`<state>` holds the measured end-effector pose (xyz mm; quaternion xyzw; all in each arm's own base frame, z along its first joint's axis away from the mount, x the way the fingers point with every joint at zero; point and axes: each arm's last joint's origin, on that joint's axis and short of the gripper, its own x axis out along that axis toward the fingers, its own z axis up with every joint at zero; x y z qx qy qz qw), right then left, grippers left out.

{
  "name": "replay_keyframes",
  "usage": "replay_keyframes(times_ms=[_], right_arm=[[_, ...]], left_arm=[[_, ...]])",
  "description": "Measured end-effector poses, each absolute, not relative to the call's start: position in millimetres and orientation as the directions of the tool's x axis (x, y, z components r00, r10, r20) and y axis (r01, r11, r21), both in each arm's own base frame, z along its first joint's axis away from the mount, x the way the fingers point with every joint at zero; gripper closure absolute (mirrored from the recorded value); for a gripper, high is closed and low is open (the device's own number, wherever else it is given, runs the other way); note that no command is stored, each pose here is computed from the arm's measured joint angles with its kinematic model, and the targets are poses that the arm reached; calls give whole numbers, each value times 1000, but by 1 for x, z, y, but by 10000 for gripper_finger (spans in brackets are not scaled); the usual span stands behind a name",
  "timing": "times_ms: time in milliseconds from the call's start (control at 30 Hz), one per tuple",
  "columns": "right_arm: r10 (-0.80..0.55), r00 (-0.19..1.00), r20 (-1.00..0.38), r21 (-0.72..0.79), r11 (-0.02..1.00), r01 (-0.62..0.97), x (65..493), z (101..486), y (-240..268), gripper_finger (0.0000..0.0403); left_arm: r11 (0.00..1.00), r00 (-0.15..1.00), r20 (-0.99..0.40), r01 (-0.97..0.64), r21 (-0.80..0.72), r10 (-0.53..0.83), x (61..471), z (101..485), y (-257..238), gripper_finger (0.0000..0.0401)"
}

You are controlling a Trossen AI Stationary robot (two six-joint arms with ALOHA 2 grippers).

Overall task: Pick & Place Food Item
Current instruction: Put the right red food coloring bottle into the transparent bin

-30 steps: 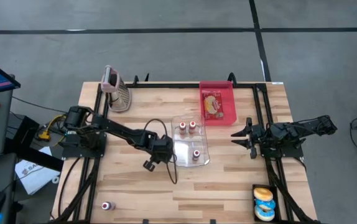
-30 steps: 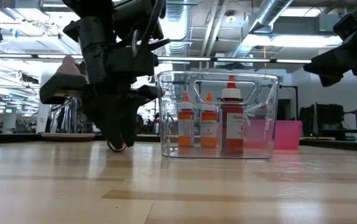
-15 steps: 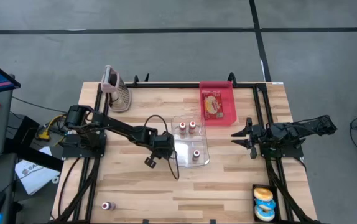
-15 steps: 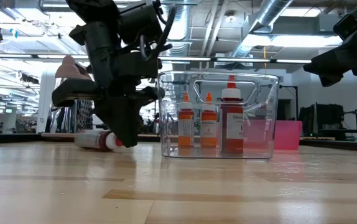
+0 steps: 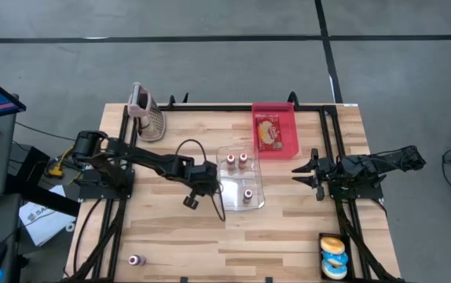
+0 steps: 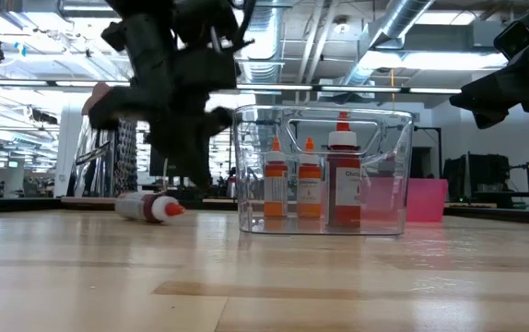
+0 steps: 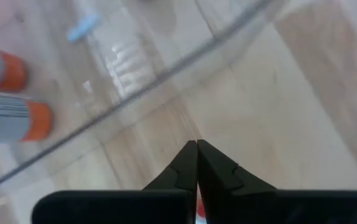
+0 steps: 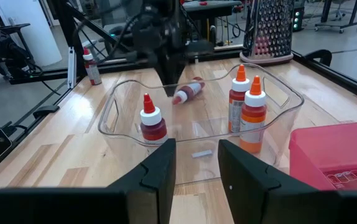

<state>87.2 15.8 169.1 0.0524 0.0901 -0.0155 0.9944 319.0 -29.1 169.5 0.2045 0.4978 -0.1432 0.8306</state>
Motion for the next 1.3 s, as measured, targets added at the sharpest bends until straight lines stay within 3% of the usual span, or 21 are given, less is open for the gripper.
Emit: replay_keyframes(times_ms=[200, 400, 733, 867, 1300], right_arm=[[-22, 983, -181, 101, 994, 41, 87, 169, 16, 290], [-22, 983, -181, 101, 994, 41, 87, 169, 16, 290], [-22, 983, -180, 102, 994, 41, 87, 169, 16, 290], [-21, 983, -180, 102, 994, 40, 87, 169, 16, 290], [-22, 983, -180, 102, 994, 40, 87, 169, 16, 290]], left_arm=[[918, 538, -842, 352, 180, -42, 310, 199, -28, 399], [887, 449, -891, 435, 157, -63, 295, 202, -30, 389], [799, 307, -951, 579, 163, -29, 302, 165, -40, 278], [773, 297, -955, 608, 183, -8, 307, 154, -40, 255], [779, 305, -952, 598, 185, -7, 311, 149, -34, 300]])
